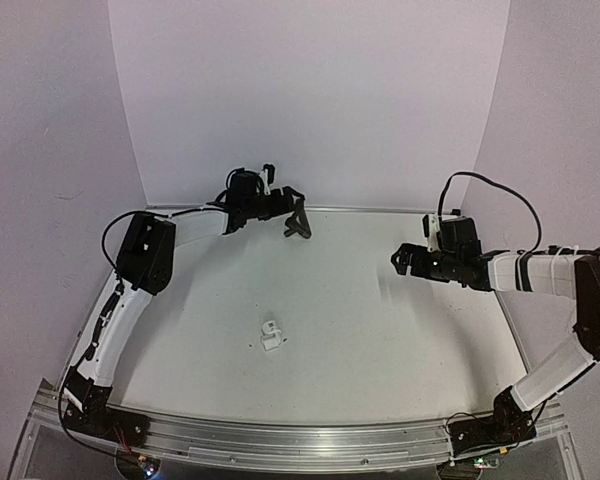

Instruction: Install the water faucets

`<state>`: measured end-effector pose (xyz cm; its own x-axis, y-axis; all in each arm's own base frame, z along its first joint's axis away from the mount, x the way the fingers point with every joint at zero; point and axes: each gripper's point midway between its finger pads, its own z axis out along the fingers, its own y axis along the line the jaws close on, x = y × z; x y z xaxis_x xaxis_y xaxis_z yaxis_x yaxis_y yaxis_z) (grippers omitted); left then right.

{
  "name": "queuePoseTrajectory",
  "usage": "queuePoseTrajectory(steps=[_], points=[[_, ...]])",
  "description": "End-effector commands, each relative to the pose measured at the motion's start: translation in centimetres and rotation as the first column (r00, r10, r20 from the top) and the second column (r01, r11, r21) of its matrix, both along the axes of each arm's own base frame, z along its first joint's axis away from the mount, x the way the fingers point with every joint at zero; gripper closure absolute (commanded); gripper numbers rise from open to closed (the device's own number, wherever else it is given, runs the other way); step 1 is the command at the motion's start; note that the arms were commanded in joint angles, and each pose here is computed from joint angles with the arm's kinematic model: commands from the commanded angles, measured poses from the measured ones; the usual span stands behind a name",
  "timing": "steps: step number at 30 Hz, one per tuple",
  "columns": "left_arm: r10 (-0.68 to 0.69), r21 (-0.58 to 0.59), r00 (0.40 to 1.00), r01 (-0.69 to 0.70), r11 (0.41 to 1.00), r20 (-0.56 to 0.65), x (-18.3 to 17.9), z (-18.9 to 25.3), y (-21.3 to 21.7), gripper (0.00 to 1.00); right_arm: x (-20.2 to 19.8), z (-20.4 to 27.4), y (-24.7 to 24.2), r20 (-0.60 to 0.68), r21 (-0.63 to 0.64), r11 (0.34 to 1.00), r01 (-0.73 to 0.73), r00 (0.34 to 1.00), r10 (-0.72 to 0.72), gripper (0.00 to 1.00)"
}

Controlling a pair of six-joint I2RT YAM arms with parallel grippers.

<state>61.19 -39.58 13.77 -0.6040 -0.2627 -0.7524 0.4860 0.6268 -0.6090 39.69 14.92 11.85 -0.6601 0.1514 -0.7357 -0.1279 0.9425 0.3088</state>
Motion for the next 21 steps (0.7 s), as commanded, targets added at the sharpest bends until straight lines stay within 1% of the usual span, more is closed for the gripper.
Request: queuePoseTrajectory(steps=[1, 3, 9, 12, 18, 21], points=[[0.007, -0.103, 0.999, -0.012, 0.995, -0.049, 0.8, 0.2, -1.0, 0.16, -0.1, 1.9, 0.4, 0.041, 0.037, 0.999, -0.004, 0.999, 0.002, 0.02], [0.004, -0.113, 0.998, -0.011, 0.993, -0.063, 0.9, -0.3, -1.2, 0.18, -0.2, 2.0, 0.3, 0.043, 0.039, 0.999, -0.003, 0.999, 0.001, 0.02], [-0.008, -0.116, 0.996, -0.002, 0.993, -0.083, 0.8, -1.3, -1.4, 0.32, -0.3, 2.0, 0.2, 0.044, 0.035, 0.999, 0.004, 0.999, -0.005, 0.02], [-0.019, -0.115, 0.996, 0.008, 0.993, -0.087, 0.6, -1.6, -1.5, 0.44, -0.2, 2.1, 0.3, 0.042, 0.044, 0.999, 0.003, 0.999, -0.004, 0.02], [-0.044, -0.12, 0.995, 0.034, 0.992, -0.087, 0.4, -1.3, -1.4, 0.74, -0.1, 2.3, 0.5, 0.04, 0.059, 0.998, 0.0, 0.999, -0.003, 0.02], [-0.049, -0.124, 0.994, 0.038, 0.992, -0.093, 0.3, -0.8, -0.9, 0.86, -0.1, 2.3, 0.5, 0.04, 0.059, 0.998, 0.001, 0.999, -0.004, 0.02]])
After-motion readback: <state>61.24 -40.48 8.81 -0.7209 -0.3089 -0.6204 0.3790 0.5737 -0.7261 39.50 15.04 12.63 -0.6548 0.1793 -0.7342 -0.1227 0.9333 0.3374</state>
